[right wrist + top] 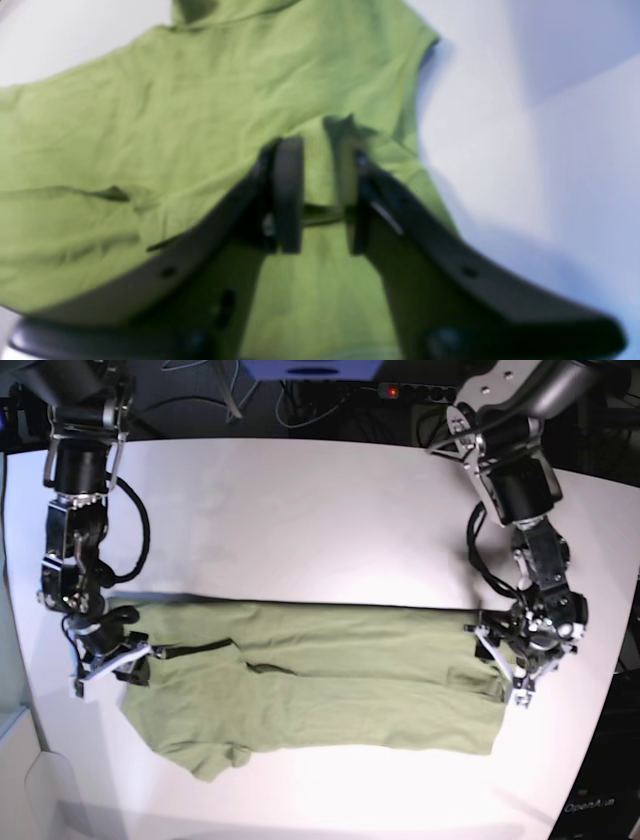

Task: Fold the T-shirt properly
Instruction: 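Lay the folded shoulder edge down and open both grippers, then pull the folded edge back toward the robot with both grippers, then move both grippers to the hem corners and pinch them, then lift the hem corners and fold them over toward the collar edge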

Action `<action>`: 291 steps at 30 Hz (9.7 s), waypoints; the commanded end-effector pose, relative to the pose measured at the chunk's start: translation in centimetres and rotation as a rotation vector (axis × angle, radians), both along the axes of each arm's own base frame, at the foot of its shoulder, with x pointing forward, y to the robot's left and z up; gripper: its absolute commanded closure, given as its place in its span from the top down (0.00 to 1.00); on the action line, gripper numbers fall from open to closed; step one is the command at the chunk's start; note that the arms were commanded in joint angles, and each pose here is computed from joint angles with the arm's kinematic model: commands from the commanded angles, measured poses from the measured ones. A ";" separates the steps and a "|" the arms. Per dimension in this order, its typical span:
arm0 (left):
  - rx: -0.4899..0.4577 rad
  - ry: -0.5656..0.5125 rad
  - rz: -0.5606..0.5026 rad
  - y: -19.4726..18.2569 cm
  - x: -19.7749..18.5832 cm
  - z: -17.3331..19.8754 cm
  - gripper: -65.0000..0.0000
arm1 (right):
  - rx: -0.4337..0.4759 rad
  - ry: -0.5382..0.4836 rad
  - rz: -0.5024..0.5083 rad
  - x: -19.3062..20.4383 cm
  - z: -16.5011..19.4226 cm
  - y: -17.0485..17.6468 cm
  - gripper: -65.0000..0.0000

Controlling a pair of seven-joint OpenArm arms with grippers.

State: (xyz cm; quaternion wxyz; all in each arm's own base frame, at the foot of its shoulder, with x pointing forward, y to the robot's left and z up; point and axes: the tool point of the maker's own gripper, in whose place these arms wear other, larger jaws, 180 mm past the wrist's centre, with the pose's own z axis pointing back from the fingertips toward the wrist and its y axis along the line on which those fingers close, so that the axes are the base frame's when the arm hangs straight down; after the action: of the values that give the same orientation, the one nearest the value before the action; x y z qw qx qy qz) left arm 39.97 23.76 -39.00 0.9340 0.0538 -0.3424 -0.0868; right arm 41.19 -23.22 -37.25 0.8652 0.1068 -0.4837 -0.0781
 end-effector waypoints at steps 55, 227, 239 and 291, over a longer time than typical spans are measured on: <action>0.076 0.282 0.015 2.0 -15.2 -7.2 0.04 | -0.059 0.243 -0.025 -20.1 -8.6 -1.5 0.01; -0.030 -0.084 0.146 5.9 -1.7 0.7 0.60 | -0.073 0.121 0.469 3.4 -5.0 7.8 0.01; -0.132 -0.097 0.156 4.5 -0.6 -2.2 0.60 | -0.074 0.124 0.471 3.3 -5.1 7.8 0.01; 0.017 -0.252 0.137 2.0 -3.9 2.1 0.03 | -0.280 -0.101 0.563 -6.4 4.3 6.0 0.01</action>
State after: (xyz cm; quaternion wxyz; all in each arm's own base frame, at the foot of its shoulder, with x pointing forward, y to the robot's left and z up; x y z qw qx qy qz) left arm 34.70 25.47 -38.91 0.9031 0.0891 -0.4195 -0.0216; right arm 33.46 -16.94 -35.05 0.8510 0.1223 -0.4524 0.2370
